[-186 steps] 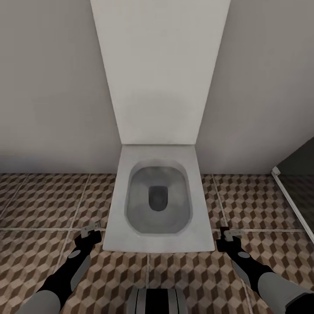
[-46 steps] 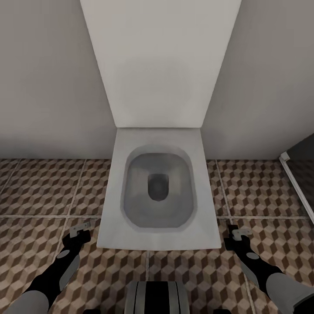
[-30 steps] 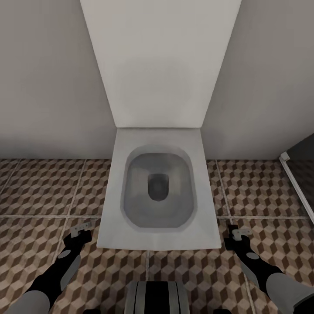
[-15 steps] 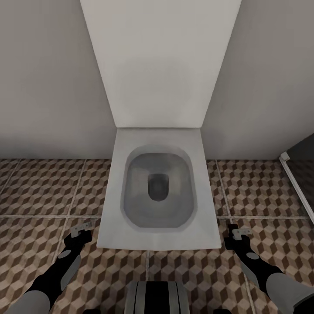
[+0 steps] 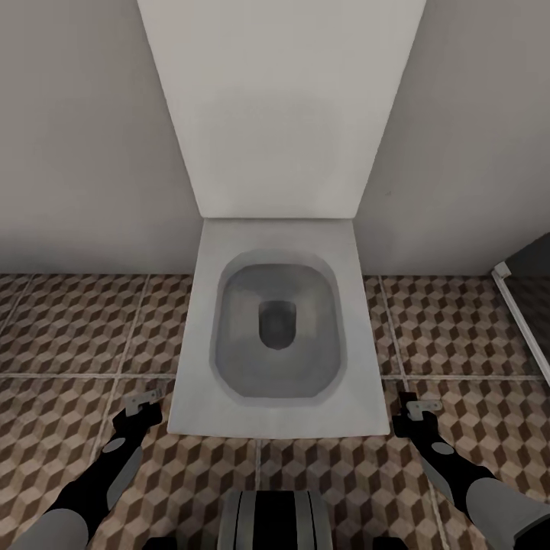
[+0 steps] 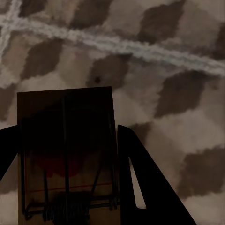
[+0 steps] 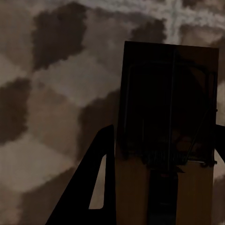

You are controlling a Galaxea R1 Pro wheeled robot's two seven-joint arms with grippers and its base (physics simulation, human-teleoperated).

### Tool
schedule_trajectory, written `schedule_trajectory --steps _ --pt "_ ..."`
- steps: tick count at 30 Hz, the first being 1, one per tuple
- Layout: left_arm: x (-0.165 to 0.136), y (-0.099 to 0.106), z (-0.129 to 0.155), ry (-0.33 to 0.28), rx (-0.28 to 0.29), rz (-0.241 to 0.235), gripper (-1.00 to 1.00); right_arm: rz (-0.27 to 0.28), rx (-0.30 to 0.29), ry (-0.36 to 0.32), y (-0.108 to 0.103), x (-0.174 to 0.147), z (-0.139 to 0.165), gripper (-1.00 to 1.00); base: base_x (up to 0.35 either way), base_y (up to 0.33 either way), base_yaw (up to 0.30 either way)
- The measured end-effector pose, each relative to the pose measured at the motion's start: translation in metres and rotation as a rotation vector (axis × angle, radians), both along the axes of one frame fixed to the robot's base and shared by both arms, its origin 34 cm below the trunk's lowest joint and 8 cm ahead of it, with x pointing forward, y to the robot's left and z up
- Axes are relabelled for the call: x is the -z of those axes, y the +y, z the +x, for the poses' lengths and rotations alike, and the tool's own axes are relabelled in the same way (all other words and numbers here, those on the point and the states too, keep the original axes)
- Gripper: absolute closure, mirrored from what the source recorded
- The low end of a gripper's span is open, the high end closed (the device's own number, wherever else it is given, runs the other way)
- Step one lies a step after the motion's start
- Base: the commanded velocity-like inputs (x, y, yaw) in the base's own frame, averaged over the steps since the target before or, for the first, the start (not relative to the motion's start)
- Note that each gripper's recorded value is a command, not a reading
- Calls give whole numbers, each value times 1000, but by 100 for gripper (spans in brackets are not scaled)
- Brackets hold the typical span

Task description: Take the four mousetraps from the cabinet in the bathroom and place them on the bathroom floor. Make sure all four end up on the same floor surface, and ensure that at least two of them are either under or directly next to the same bathroom sink.

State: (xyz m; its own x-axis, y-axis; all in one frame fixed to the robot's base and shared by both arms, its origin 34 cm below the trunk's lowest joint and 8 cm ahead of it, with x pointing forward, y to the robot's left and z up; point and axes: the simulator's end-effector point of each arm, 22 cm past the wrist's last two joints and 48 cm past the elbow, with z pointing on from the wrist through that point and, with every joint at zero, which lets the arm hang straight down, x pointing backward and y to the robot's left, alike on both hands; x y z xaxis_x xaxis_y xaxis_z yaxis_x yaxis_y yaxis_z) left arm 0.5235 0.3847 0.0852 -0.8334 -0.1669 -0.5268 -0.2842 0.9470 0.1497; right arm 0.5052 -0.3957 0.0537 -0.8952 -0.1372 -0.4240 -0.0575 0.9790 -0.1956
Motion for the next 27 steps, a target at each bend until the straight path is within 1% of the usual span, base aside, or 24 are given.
schedule_trajectory --steps 21,27 --pt "0 -1 0 0 0 -1 100 1 0 0 0 0 0 100 0 0 0" --pt "-1 3 0 0 0 3 100 0 0 0 0 0 0 100 0 0 0"
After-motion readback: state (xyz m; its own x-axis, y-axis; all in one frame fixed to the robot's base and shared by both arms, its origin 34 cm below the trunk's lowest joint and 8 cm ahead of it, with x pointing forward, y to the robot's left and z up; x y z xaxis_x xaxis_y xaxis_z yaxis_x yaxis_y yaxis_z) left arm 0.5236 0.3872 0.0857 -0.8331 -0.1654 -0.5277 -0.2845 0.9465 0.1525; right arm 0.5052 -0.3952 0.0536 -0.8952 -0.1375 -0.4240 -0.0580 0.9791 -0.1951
